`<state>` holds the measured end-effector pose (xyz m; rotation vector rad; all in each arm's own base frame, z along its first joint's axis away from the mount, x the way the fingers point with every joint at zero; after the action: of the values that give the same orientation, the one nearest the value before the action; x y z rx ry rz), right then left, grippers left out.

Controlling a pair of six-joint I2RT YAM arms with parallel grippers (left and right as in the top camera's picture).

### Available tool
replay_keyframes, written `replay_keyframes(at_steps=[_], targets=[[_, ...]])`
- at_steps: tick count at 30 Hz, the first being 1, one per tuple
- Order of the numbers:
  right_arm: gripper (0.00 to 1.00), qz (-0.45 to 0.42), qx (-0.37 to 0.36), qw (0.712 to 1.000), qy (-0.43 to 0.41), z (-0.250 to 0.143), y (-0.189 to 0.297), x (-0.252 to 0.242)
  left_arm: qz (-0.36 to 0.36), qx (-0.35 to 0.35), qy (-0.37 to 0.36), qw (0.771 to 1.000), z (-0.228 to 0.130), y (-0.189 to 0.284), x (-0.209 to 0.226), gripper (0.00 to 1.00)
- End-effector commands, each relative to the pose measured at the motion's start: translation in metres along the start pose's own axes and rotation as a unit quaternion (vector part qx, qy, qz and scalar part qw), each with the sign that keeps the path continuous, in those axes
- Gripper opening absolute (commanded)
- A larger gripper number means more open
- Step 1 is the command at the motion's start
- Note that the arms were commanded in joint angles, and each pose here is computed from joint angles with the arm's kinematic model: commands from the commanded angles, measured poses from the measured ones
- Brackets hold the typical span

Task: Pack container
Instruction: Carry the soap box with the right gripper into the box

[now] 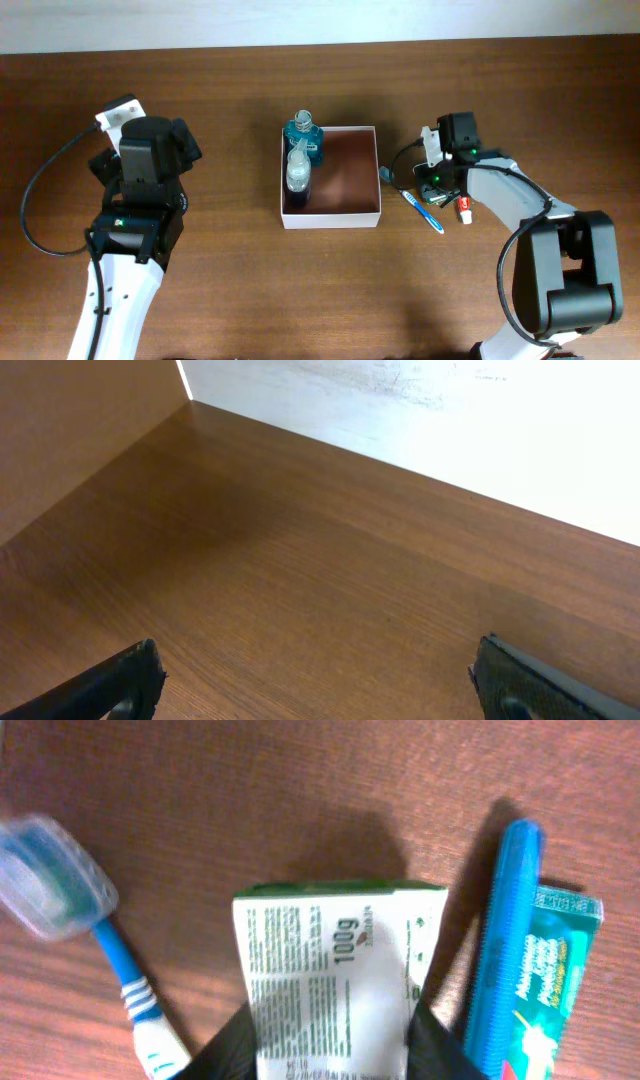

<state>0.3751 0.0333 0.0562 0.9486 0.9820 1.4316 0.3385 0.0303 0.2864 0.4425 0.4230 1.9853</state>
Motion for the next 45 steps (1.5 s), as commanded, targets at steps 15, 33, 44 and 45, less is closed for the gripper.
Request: replay_keyframes(at_steps=[15,33,44,45], targets=[[0.27,0.065,-0.021,0.994,-0.082,0.066,0.103,0.027,0.007,-0.002,0.009,1.0,0.002,-0.001,0.002,0.99],[0.24,0.18,-0.007,0.983,-0.04,0.055,0.118,0.148,0.006,-0.002,0.009,1.0,0.002,-0.001,0.002,0.99],[0.26,0.137,-0.027,0.99,-0.03,0.046,0.118,0.182,0.007,-0.002,0.009,1.0,0.002,-0.001,0.002,0.99],[0.26,0.134,-0.028,0.99,-0.031,0.045,0.118,0.183,0.006,-0.002,0.009,1.0,0.002,-0.001,0.002,0.99]])
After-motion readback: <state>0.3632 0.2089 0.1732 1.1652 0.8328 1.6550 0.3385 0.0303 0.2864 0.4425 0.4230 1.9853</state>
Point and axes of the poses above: each gripper's point midway between its finger pads, its own y axis back along the fingers, its own x axis along the line the jaws close on, z = x × y, the point moved 4 cm from there along y, back along the fingers, and after that the axes turned 8 degrees about -y, right-handed, at the moved point
